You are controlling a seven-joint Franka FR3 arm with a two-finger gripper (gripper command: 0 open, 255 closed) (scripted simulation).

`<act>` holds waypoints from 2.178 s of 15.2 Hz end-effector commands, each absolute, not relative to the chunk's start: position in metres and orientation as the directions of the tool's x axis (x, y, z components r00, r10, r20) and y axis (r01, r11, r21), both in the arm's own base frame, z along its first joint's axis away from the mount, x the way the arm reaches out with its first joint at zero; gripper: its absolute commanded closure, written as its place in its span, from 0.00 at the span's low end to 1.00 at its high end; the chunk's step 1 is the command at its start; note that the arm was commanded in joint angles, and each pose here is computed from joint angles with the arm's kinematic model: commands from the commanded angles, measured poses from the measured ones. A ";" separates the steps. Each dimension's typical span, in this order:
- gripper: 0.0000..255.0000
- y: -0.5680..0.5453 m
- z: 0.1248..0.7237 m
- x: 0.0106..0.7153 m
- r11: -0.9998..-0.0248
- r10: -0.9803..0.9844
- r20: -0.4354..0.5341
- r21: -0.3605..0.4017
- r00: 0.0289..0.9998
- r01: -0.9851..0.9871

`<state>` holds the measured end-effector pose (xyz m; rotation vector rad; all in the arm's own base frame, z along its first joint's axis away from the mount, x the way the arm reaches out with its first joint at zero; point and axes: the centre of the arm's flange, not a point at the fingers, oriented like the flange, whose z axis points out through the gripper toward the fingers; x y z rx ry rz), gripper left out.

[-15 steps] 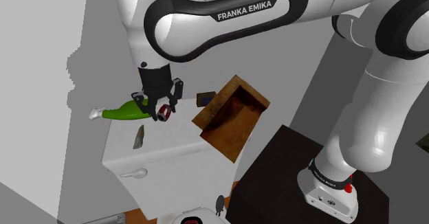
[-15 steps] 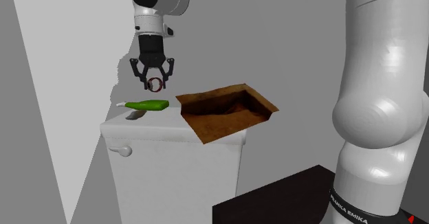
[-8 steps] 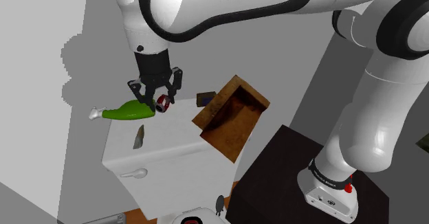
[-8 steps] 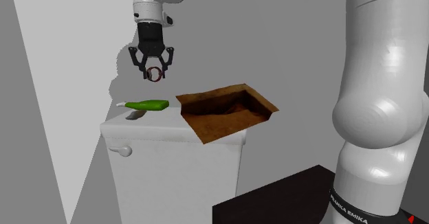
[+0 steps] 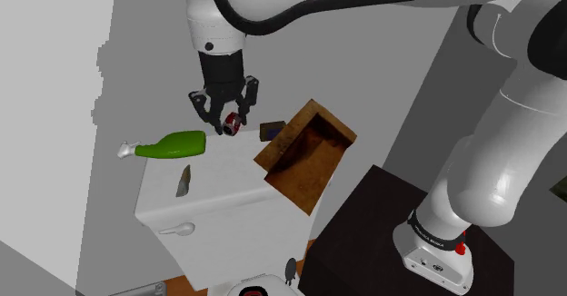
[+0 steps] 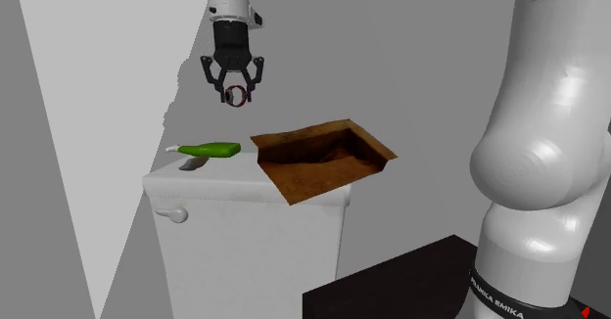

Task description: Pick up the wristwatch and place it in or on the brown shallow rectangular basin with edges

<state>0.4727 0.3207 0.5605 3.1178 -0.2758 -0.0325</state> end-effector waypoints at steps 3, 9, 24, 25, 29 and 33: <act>1.00 0.271 0.560 0.456 -0.985 -0.175 -0.020 0.013 0.984 -0.175; 1.00 0.196 0.559 0.430 -0.985 -0.175 -0.020 0.013 0.984 -0.175; 1.00 0.130 0.506 0.406 -0.985 -0.175 -0.020 0.013 0.984 -0.175; 1.00 0.130 0.500 0.406 -0.985 -0.175 -0.020 0.013 0.984 -0.175; 1.00 0.130 0.491 0.406 -0.985 -0.175 -0.020 0.013 0.984 -0.175; 1.00 0.130 0.491 0.406 -0.985 -0.175 -0.020 0.013 0.984 -0.175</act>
